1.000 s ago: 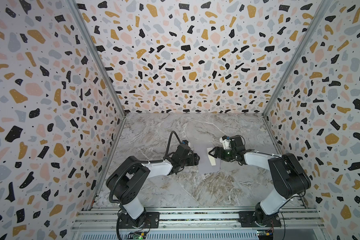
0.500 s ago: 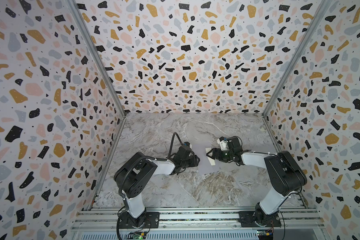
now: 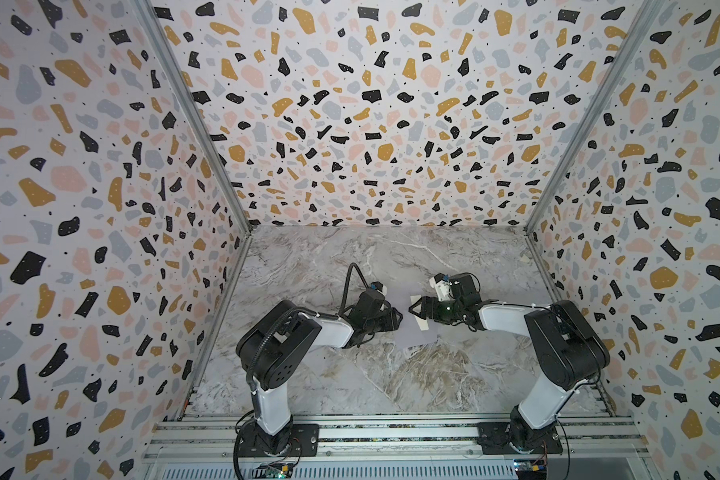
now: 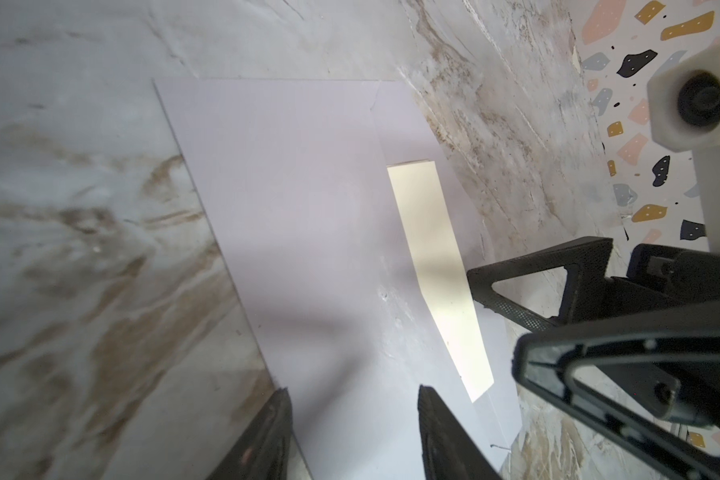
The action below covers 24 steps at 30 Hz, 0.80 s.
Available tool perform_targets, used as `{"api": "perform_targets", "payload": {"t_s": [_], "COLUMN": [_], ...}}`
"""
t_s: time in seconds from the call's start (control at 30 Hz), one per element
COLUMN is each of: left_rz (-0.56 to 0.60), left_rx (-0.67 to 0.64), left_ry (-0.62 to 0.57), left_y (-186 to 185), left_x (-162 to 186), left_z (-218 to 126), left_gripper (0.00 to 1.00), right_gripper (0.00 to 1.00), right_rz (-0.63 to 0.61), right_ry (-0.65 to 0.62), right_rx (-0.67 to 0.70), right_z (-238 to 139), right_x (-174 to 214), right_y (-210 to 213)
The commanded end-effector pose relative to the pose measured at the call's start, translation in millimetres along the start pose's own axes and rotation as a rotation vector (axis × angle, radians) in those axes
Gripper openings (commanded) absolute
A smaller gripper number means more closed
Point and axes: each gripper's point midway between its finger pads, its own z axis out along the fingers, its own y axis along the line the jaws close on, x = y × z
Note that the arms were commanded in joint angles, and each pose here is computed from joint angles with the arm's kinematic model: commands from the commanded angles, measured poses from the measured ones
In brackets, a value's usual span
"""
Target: Place the letter into the envelope and seal it
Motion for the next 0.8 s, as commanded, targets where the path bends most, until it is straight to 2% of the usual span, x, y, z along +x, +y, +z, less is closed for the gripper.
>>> {"api": "perform_targets", "payload": {"t_s": [0.0,0.77], "left_rz": [-0.004,-0.014], "left_rx": [-0.004,0.003], "left_ry": [0.032,0.035], "left_y": [3.5,2.7], "left_x": [7.5,8.0], "left_z": [7.1,12.0], "left_gripper": [0.51,0.50], "right_gripper": [0.84,0.84], "right_rz": [0.022,0.020], "right_ry": [0.040,0.075], "right_rx": [0.004,-0.015], "right_z": [6.0,19.3], "right_x": [8.7,19.6], "right_y": [1.6,14.1]}}
